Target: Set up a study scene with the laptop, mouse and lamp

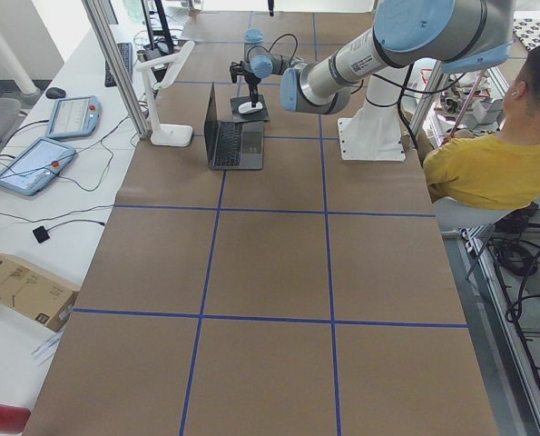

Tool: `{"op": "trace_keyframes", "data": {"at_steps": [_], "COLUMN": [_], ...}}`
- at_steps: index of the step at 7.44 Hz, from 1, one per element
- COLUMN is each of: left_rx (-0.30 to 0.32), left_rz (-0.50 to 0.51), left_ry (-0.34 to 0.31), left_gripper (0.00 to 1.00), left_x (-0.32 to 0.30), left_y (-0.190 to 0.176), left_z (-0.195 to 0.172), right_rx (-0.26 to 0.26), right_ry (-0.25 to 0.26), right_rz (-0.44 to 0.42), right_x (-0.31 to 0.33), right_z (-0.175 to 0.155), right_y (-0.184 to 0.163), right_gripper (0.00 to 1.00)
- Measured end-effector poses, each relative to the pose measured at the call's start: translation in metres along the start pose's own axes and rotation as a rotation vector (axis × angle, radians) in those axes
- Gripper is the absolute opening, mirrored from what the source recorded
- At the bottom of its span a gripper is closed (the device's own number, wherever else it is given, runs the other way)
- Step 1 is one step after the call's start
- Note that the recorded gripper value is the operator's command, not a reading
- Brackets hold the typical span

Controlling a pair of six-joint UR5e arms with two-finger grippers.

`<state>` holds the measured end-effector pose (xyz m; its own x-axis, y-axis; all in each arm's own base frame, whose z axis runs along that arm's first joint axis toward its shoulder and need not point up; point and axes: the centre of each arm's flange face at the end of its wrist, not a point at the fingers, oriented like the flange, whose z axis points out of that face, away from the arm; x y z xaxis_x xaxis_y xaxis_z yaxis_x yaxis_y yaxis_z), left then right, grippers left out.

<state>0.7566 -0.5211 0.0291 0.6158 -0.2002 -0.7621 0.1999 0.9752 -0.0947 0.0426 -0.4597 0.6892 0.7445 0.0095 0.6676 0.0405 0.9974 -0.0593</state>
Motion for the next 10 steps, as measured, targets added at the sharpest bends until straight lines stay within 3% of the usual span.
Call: {"op": "trace_keyframes", "data": {"at_steps": [1,2,5,8,10], "left_rx": [0.001,0.001,-0.002,-0.094,-0.121], "left_rz": [0.001,0.003,0.058,0.13,0.205], "left_ry": [0.001,0.001,0.031,0.033,0.044], "left_gripper": [0.95,0.99,0.99,0.99,0.99], "left_x": [0.0,0.0,-0.02,-0.106,-0.206], "left_y": [0.0,0.0,-0.004,-0.024,-0.054], "left_z": [0.0,-0.001,-0.008,-0.049,-0.077], "right_rx": [0.001,0.003,0.008,0.012,0.026], "right_ry": [0.0,0.001,0.002,0.004,0.008], "right_rz": [-0.001,-0.001,-0.006,-0.014,-0.027], "right_x": [0.0,-0.001,-0.003,-0.002,0.0], "right_z": [0.0,-0.001,-0.004,-0.003,-0.001], "right_y": [-0.001,-0.002,-0.009,-0.012,-0.01], "right_gripper": [1.0,1.0,1.0,1.0,1.0]}}
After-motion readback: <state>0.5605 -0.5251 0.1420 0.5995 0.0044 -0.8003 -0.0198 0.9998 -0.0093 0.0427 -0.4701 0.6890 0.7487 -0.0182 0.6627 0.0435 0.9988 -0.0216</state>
